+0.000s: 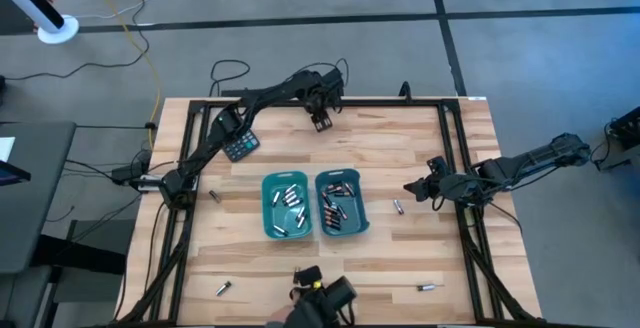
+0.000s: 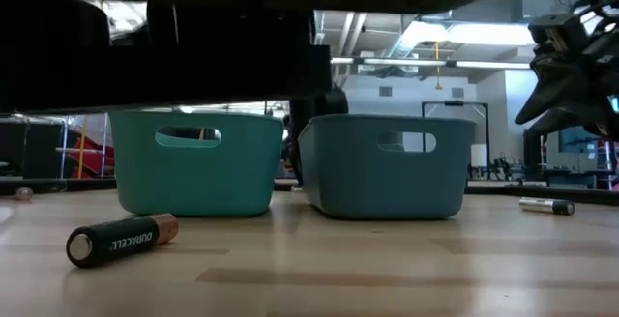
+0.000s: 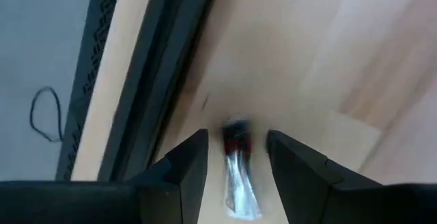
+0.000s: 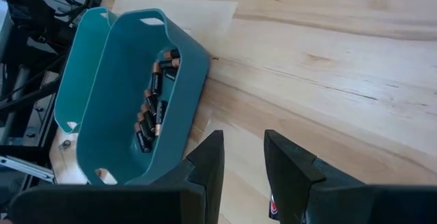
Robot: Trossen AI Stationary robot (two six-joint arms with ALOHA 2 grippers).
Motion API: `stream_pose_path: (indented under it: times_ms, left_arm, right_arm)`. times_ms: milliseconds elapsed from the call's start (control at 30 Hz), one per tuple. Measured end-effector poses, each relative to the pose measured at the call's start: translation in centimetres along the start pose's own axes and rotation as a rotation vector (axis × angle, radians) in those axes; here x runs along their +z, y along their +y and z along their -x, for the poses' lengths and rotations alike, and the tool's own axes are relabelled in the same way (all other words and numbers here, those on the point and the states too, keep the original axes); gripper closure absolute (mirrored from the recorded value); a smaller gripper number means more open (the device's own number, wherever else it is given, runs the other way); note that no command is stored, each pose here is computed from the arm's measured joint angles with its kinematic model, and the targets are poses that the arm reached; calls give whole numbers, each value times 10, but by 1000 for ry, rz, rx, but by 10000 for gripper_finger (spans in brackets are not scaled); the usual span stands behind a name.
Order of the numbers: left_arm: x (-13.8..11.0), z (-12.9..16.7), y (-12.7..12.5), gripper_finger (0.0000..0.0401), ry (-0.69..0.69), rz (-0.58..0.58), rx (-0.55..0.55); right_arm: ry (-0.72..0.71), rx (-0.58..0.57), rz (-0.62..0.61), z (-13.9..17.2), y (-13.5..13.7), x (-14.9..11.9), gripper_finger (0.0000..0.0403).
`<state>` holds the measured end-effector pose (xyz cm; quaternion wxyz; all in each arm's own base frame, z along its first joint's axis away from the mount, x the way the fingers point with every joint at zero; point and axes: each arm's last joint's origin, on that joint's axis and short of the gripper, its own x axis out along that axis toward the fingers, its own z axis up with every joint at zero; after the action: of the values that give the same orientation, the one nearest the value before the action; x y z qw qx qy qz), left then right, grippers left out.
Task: Sort batteries
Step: Put the silver battery into the green bin
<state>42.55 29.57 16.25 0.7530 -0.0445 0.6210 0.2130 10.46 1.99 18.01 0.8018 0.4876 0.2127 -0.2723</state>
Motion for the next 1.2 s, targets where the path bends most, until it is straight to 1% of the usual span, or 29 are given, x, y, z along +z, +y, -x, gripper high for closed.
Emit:
stream_pose_path:
  times_ms: [67,133,200,267,400,467,567,767,1000,1200]
  left_arm:
    - [0,1,2,251,-16,1,-33]
    - [-1,1,1,251,2,-4,-37]
    - [-5,1,0,251,43,-32,-51]
    - [-14,1,-2,251,128,-53,-74]
    - [-22,2,-2,251,209,15,-81]
    - [-27,3,-2,251,251,29,-91]
    - [-26,2,-2,261,244,18,-95]
    - [-19,1,-6,281,181,18,-86]
    - [-17,1,-7,283,167,-6,-86]
    - [-16,0,-6,283,152,2,-86]
  right_arm:
    - [0,0,-1,0,0,0,281]
    - [0,-1,-7,0,0,0,281]
    - [-1,0,-9,0,0,0,281]
    - [-1,-1,-9,0,0,0,281]
    - [-1,0,-9,0,0,0,281]
    - [-3,-2,-3,0,0,0,281]
    - [-9,-5,-8,0,0,1,281]
    - [-15,-6,-13,-1,0,2,281]
    - [-22,31,-23,-1,4,3,281]
    - [-23,32,-22,-1,4,3,281]
